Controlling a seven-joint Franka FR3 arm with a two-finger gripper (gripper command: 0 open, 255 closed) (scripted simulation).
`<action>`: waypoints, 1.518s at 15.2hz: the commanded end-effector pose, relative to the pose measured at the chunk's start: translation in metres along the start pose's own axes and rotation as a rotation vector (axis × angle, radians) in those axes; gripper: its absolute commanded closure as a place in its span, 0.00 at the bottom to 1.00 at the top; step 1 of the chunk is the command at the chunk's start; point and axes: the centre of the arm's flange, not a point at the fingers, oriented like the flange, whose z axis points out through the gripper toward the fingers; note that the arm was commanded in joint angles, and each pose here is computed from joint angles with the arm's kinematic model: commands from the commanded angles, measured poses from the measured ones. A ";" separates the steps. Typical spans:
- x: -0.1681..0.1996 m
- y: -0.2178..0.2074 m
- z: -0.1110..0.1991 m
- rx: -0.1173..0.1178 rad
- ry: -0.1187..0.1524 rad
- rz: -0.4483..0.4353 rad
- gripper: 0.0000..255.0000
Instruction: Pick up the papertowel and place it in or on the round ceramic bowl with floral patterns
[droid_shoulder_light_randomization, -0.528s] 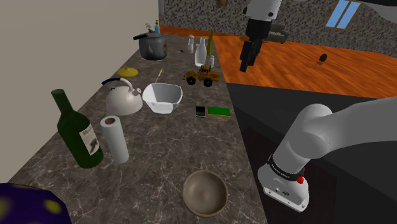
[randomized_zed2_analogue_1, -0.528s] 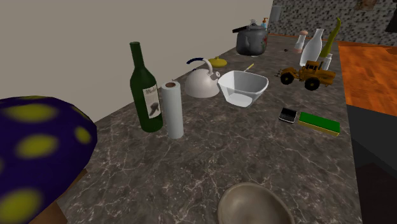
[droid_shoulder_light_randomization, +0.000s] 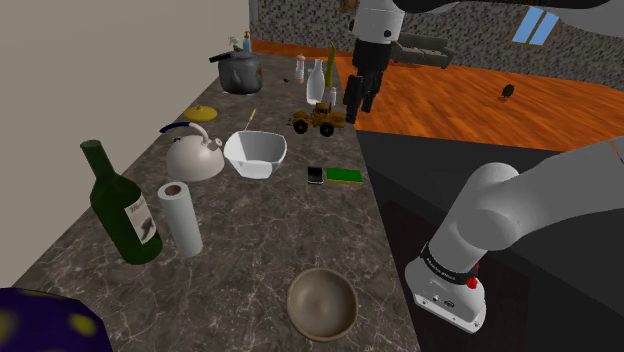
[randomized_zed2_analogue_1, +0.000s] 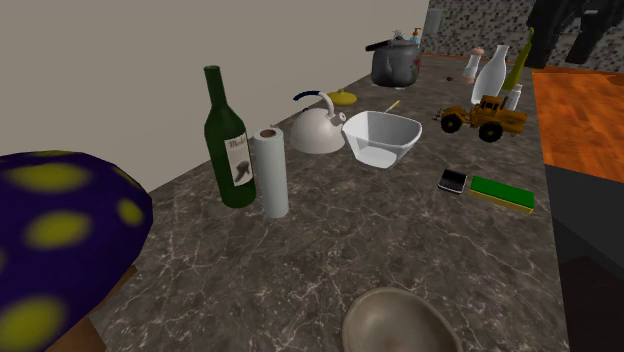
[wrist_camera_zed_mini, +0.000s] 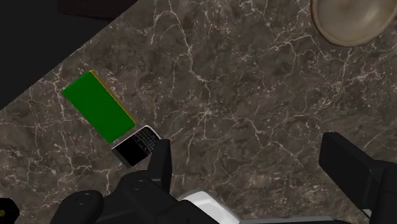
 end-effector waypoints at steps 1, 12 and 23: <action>0.017 -0.021 0.006 -0.002 0.001 -0.002 0.00; 0.106 -0.130 0.046 -0.014 0.005 -0.016 0.00; 0.195 -0.239 0.088 -0.027 0.008 -0.030 0.00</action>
